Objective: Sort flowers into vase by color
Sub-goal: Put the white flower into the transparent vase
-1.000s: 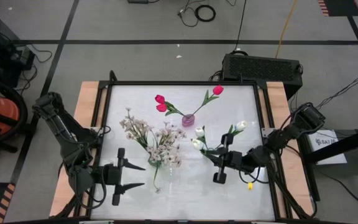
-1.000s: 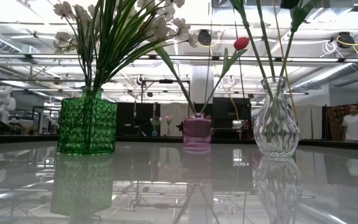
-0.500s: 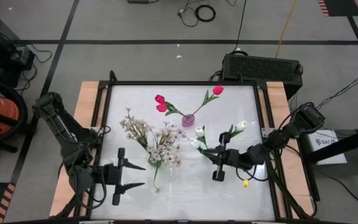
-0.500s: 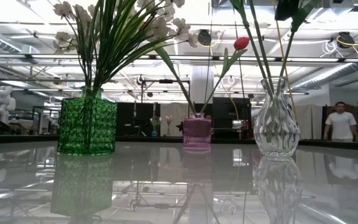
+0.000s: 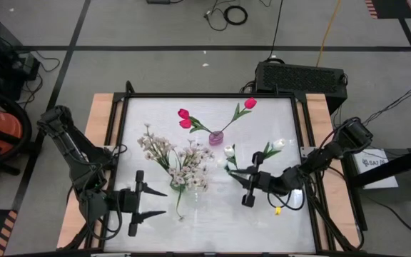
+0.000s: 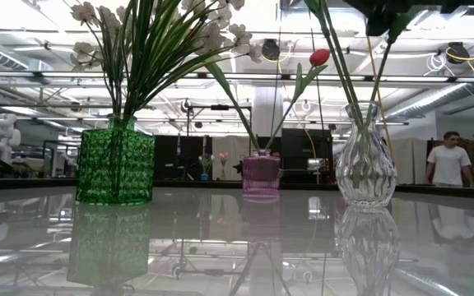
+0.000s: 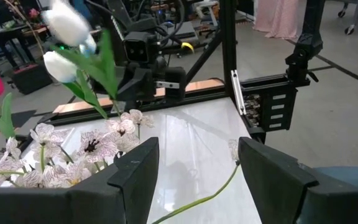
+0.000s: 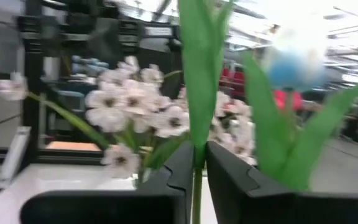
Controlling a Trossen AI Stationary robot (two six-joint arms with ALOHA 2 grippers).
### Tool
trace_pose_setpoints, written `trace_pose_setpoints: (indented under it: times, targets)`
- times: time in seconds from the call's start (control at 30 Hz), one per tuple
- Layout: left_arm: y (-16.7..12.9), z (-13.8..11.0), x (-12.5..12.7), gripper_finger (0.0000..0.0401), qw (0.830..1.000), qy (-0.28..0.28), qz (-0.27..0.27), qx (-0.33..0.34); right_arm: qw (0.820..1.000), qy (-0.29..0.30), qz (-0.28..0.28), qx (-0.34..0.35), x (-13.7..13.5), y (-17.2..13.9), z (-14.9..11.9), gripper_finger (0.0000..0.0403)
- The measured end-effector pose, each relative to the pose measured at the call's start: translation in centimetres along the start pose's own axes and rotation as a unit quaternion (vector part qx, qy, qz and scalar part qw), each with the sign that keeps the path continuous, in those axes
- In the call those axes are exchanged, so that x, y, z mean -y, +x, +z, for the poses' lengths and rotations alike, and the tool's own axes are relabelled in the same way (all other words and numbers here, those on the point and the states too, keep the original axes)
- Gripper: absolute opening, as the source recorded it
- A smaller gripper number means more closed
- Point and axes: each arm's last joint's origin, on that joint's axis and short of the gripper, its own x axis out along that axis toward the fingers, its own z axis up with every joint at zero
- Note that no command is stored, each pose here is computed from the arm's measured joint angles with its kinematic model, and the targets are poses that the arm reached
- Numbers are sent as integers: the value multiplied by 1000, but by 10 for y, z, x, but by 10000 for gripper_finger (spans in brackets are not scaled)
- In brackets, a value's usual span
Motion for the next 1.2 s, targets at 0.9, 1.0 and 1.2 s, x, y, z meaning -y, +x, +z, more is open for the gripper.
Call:
trace_pose_setpoints:
  times: [0.9,1.0,1.2]
  targets:
    - [0,-2,0,228,1000,9,1,-8,1000,23,-14,0,-11,-15,32,182]
    - [1,-2,-1,228,1000,8,2,-8,1000,24,5,11,-15,-13,39,188]
    - [-1,-1,-2,228,1000,5,15,-4,999,16,29,7,-34,-5,65,192]
